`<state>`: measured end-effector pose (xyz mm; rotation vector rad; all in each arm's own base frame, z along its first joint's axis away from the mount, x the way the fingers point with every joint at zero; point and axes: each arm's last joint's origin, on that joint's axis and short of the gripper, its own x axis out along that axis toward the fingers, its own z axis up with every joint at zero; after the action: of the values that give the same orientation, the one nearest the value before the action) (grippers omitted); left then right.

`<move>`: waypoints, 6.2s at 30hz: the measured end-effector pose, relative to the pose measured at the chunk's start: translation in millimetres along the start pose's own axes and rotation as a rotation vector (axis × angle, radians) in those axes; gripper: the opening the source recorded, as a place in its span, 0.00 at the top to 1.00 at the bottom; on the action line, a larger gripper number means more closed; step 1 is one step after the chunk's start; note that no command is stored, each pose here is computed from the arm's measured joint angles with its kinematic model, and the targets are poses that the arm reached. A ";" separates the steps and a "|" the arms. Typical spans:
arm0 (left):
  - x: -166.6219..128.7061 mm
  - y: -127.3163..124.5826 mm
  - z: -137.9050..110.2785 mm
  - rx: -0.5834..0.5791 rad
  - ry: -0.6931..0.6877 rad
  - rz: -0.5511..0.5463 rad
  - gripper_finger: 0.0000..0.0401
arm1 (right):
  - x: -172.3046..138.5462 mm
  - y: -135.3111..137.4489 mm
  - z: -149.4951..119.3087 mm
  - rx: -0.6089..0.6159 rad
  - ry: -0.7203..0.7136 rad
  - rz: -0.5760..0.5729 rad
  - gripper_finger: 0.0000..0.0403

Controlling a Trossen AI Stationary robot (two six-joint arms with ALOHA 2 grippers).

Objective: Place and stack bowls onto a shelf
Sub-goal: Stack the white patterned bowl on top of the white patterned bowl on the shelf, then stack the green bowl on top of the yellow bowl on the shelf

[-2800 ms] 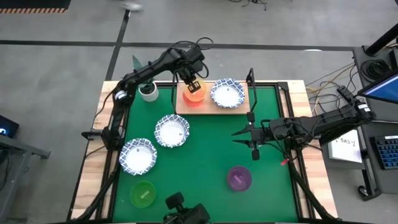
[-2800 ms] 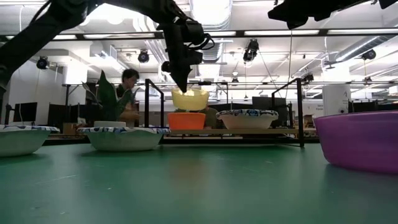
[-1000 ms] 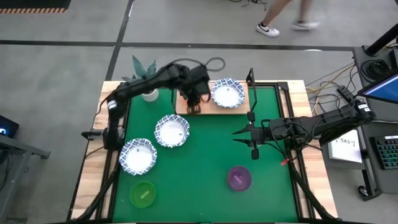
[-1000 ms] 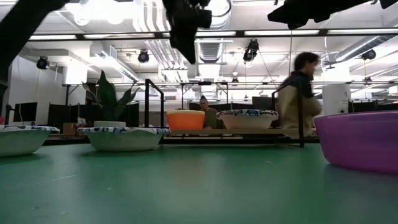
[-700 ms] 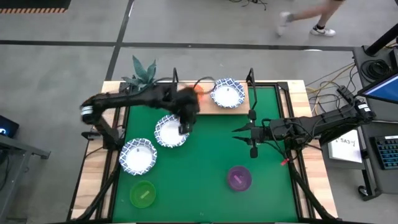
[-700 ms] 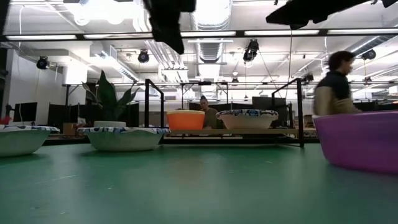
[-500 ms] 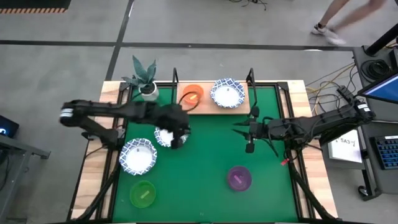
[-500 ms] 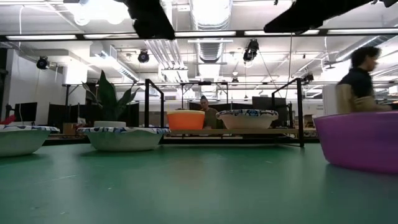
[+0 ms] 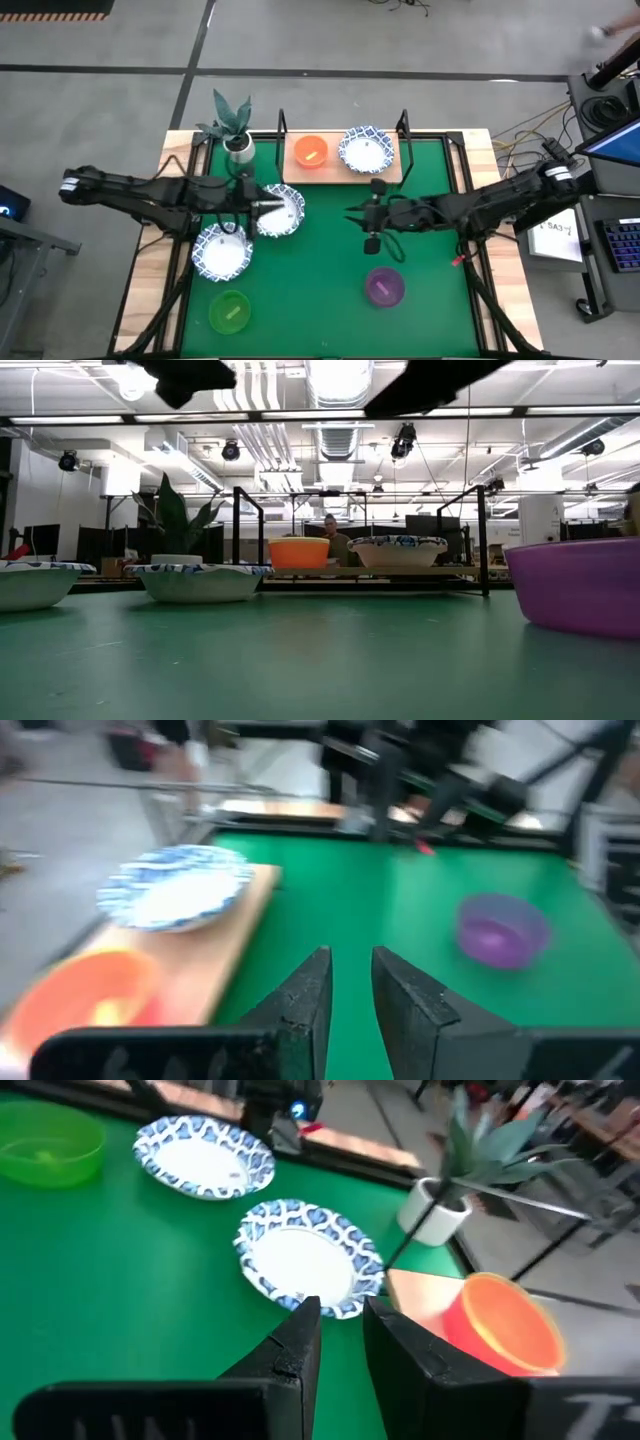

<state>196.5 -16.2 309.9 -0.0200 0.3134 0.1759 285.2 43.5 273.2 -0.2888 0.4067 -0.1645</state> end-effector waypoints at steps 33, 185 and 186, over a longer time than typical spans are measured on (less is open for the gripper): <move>-49.5 21.2 -45.0 -0.071 -0.151 0.074 0.86 | 200.9 -8.3 8.3 -0.020 0.271 0.393 0.56; 37.7 -62.6 -51.4 -0.495 0.773 -0.283 0.90 | -46.5 -41.0 -33.9 0.261 0.144 0.116 0.97; 36.4 -72.1 -51.1 -0.421 0.839 -0.330 0.90 | -45.6 -40.9 -33.6 0.256 0.140 0.115 0.97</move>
<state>227.6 -83.3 249.5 -0.5703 1.0959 -0.1094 226.1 6.4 272.9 -0.0011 0.5338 -0.1227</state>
